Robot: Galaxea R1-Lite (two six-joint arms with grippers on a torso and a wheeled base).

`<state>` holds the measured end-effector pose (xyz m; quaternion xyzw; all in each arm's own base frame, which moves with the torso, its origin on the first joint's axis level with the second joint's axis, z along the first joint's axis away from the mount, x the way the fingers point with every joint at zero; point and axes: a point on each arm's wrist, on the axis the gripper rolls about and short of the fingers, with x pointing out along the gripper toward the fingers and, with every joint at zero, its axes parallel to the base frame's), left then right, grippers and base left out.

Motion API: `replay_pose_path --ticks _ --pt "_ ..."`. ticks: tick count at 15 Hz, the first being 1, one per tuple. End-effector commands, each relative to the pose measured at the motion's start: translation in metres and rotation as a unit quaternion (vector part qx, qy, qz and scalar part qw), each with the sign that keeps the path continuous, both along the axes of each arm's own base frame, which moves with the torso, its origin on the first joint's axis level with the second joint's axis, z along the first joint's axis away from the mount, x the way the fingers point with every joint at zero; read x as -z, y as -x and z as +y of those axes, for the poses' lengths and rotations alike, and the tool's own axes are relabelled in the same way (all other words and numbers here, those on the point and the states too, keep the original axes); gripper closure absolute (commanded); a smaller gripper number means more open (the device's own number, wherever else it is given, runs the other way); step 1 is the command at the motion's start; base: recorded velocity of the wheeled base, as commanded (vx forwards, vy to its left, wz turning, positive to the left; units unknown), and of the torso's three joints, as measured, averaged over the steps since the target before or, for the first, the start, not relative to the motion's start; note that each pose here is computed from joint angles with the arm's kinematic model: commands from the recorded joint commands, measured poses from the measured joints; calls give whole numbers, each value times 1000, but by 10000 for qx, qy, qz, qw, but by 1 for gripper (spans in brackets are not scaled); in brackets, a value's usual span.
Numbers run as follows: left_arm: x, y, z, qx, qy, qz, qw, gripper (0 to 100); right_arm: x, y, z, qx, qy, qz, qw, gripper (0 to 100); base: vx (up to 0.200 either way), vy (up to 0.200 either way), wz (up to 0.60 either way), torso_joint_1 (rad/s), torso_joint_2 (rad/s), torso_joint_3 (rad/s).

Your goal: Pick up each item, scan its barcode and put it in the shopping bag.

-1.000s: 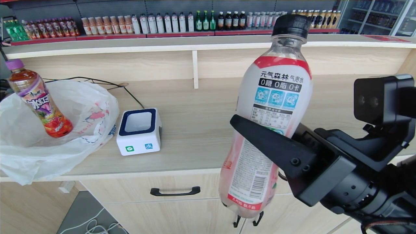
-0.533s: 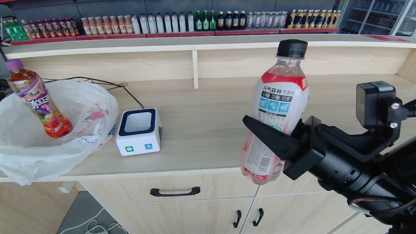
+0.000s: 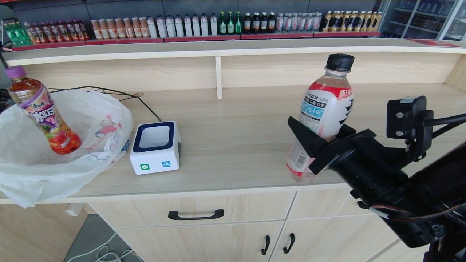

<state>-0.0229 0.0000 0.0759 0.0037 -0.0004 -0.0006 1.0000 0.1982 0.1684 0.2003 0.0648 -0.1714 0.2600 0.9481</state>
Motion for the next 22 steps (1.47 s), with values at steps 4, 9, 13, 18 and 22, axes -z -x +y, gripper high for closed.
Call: replay_pose_path --ticks 4,9,13,18,22 --pt "0 0 0 1 -1 4 10000 0 -7 -4 1 284 -153 -69 9995 100 0 0 0 0 0 0" --pt "0 0 0 1 -1 4 10000 0 -18 -17 -13 598 -323 -231 9974 100 -40 0 0 0 0 0" --pt "0 0 0 1 -1 4 10000 0 -25 -28 -30 959 -406 -360 9939 100 0 0 0 0 0 0" --pt "0 0 0 1 7 -3 10000 0 -23 -30 -29 912 -452 -308 9943 100 0 0 0 0 0 0" --pt "0 0 0 1 14 -3 10000 0 -24 -32 -28 911 -461 -320 9943 100 0 50 0 1 -1 1"
